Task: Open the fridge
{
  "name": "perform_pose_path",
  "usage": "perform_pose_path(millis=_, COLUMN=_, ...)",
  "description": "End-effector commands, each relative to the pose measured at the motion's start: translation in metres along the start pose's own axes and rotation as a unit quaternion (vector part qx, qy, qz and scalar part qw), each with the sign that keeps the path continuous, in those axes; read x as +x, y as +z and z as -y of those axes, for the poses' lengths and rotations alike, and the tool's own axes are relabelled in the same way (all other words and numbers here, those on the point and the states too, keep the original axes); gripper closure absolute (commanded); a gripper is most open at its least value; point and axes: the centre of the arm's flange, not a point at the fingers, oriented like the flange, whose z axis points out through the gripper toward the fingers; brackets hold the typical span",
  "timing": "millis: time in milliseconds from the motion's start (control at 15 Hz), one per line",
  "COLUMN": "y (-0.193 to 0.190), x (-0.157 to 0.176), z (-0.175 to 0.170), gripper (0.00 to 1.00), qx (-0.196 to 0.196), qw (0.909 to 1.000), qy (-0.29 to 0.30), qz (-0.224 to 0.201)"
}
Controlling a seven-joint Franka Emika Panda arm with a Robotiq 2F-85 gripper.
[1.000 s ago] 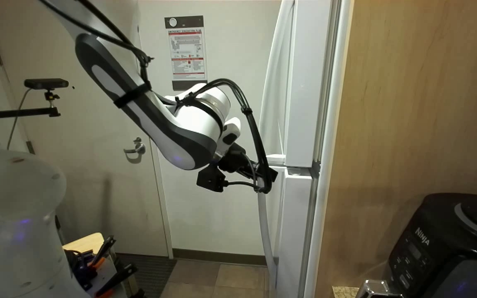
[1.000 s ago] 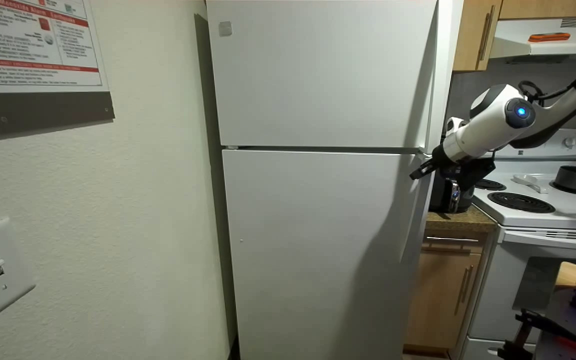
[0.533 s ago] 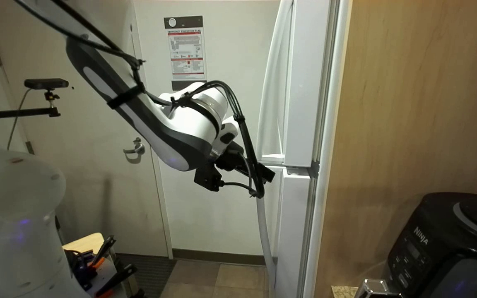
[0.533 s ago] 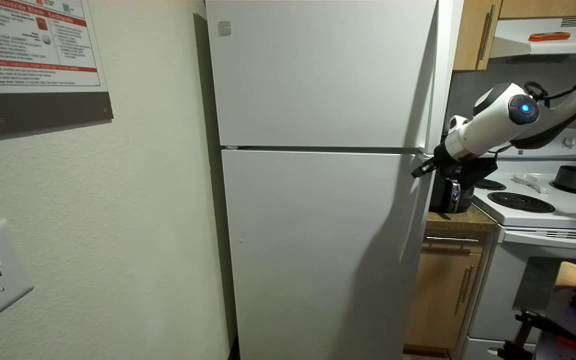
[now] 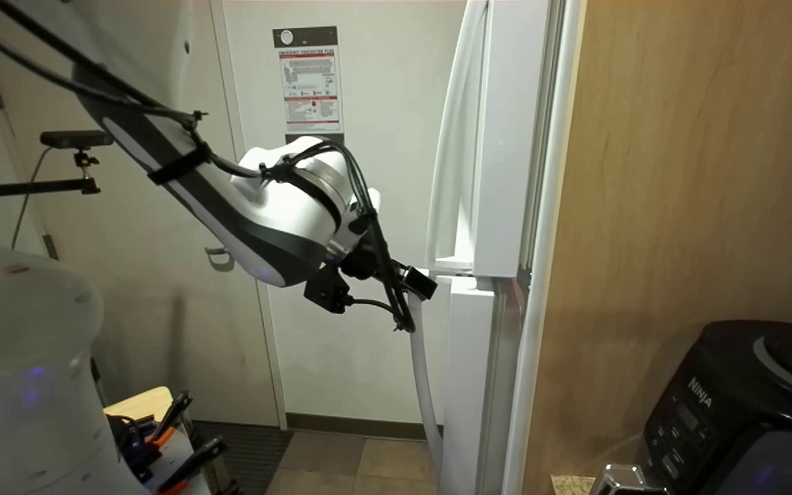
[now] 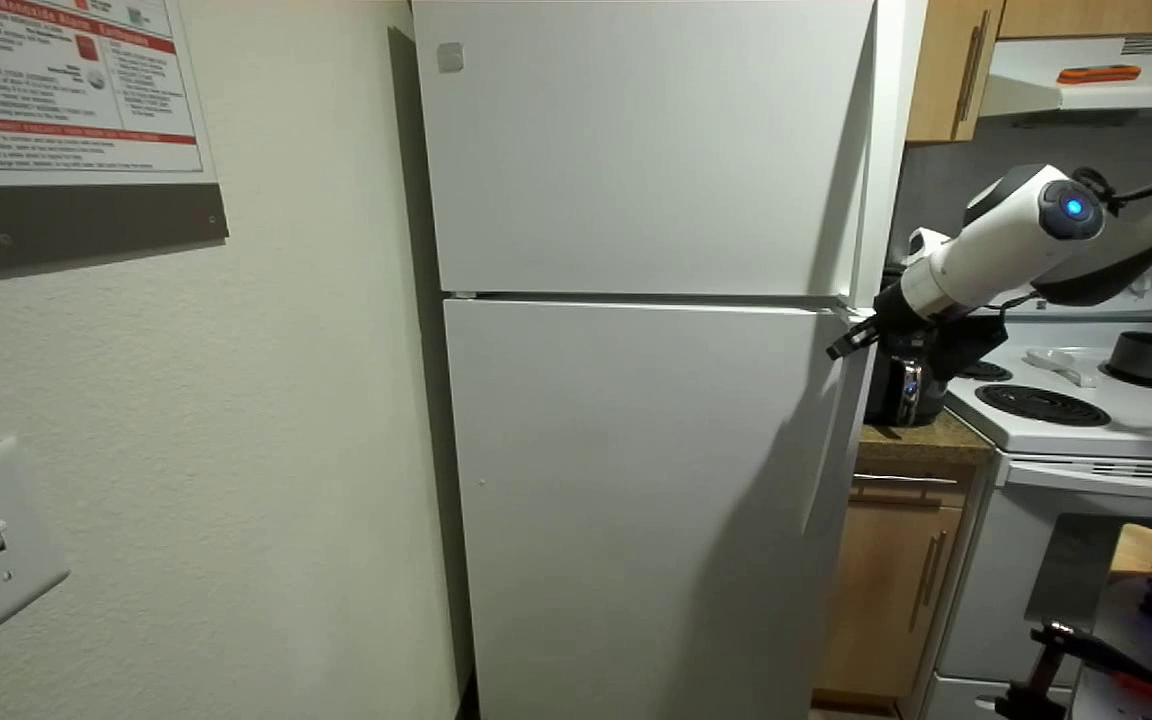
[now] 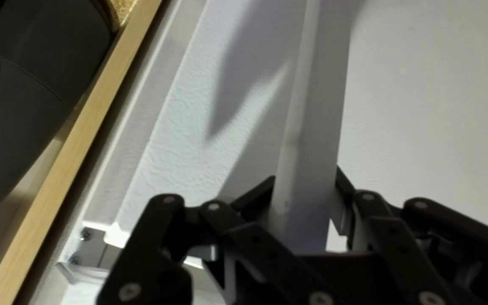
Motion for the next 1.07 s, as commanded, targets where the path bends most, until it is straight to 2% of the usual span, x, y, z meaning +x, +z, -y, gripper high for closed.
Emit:
perform_pose_path(millis=0, y=-0.068, x=-0.03, z=0.047, gripper=0.92, qx=0.081, qw=0.9961, qy=-0.023, qz=0.028)
perform_pose_path(millis=200, y=-0.092, x=-0.041, z=0.063, gripper=0.92, qx=0.125, qw=0.9908, qy=-0.039, qz=0.034)
perform_pose_path(millis=267, y=-0.101, x=-0.043, z=0.068, gripper=0.8, qx=0.152, qw=0.9866, qy=-0.045, qz=0.038)
perform_pose_path(millis=333, y=-0.106, x=-0.044, z=0.073, gripper=0.45, qx=0.175, qw=0.9824, qy=-0.052, qz=0.041)
perform_pose_path(millis=400, y=-0.113, x=-0.046, z=0.075, gripper=0.49, qx=0.192, qw=0.9784, qy=-0.062, qz=0.044)
perform_pose_path(millis=467, y=-0.119, x=-0.047, z=0.077, gripper=0.48, qx=0.209, qw=0.9744, qy=-0.07, qz=0.046)
perform_pose_path(millis=733, y=-0.136, x=-0.055, z=0.084, gripper=0.24, qx=0.255, qw=0.9591, qy=-0.109, qz=0.057)
perform_pose_path(millis=933, y=-0.143, x=-0.062, z=0.083, gripper=0.05, qx=0.272, qw=0.9506, qy=-0.134, qz=0.066)
perform_pose_path(millis=1000, y=-0.144, x=-0.064, z=0.082, gripper=0.02, qx=0.275, qw=0.9487, qy=-0.14, qz=0.068)
